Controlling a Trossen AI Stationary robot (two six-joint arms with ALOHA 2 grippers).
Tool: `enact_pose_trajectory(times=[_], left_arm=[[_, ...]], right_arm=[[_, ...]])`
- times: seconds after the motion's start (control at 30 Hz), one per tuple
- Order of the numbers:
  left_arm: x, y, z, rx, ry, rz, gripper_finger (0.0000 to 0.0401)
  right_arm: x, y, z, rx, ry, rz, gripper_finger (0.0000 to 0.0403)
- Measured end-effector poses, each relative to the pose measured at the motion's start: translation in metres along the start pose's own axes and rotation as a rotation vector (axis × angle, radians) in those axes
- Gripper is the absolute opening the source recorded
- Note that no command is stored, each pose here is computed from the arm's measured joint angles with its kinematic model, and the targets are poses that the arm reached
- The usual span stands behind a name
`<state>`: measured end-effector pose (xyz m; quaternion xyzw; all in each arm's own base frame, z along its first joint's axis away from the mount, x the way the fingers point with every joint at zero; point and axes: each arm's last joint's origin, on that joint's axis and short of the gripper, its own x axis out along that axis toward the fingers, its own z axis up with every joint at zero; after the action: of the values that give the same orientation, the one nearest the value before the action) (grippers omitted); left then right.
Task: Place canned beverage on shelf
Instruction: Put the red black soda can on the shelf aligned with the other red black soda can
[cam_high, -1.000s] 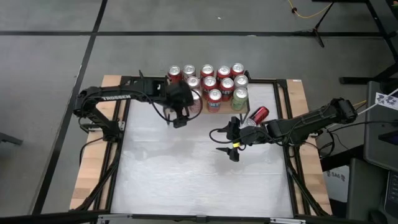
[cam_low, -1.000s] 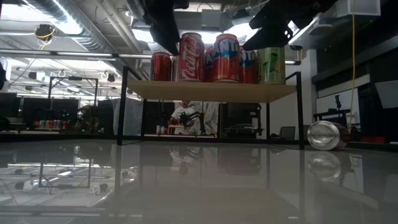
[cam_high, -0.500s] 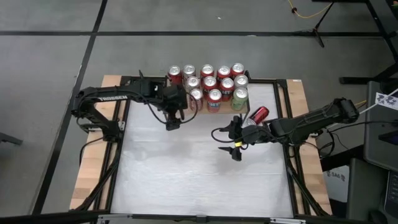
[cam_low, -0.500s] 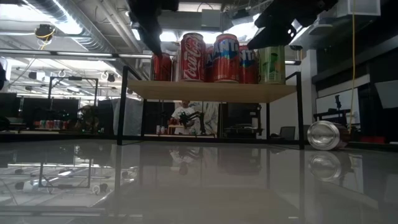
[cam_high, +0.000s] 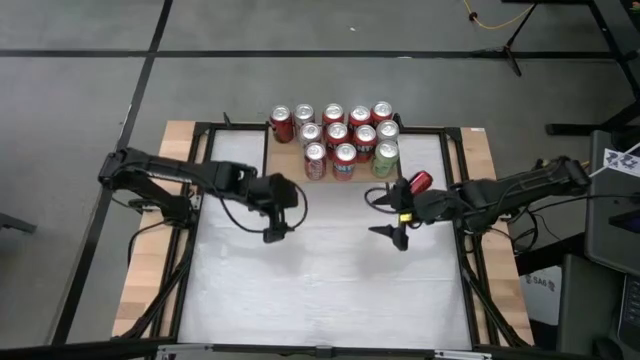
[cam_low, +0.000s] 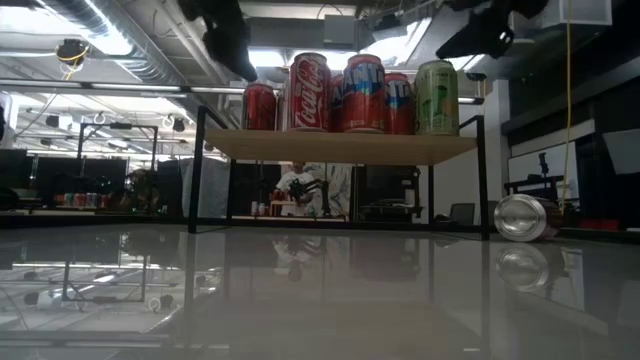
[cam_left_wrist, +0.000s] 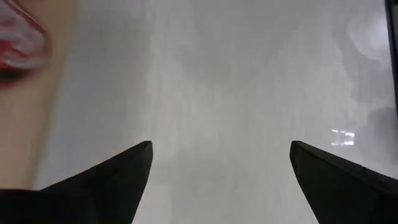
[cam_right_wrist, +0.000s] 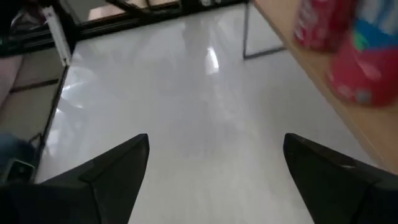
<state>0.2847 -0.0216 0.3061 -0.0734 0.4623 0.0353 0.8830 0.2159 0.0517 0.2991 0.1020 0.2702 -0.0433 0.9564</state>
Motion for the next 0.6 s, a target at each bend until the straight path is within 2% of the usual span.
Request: enact_pose_trajectory(times=[0.13, 0.3, 0.47, 0.6], left_arm=[[0.020, -0.009, -0.017, -0.018, 0.023, -0.015, 0.0370], [0.038, -0.020, -0.032, 0.007, -0.013, -0.053, 0.0370], [0.045, -0.030, -0.035, 0.013, -0.079, -0.094, 0.0370], [0.045, -0.036, -0.035, 0.026, -0.110, -0.118, 0.0370]], right_arm=[[-0.015, -0.006, -0.004, 0.186, 0.033, -0.018, 0.0360], [-0.036, -0.017, -0.017, 0.450, 0.125, -0.092, 0.0360], [-0.057, -0.027, -0.029, 0.739, 0.174, -0.178, 0.0360], [-0.071, -0.035, -0.037, 0.887, 0.173, -0.273, 0.0360]])
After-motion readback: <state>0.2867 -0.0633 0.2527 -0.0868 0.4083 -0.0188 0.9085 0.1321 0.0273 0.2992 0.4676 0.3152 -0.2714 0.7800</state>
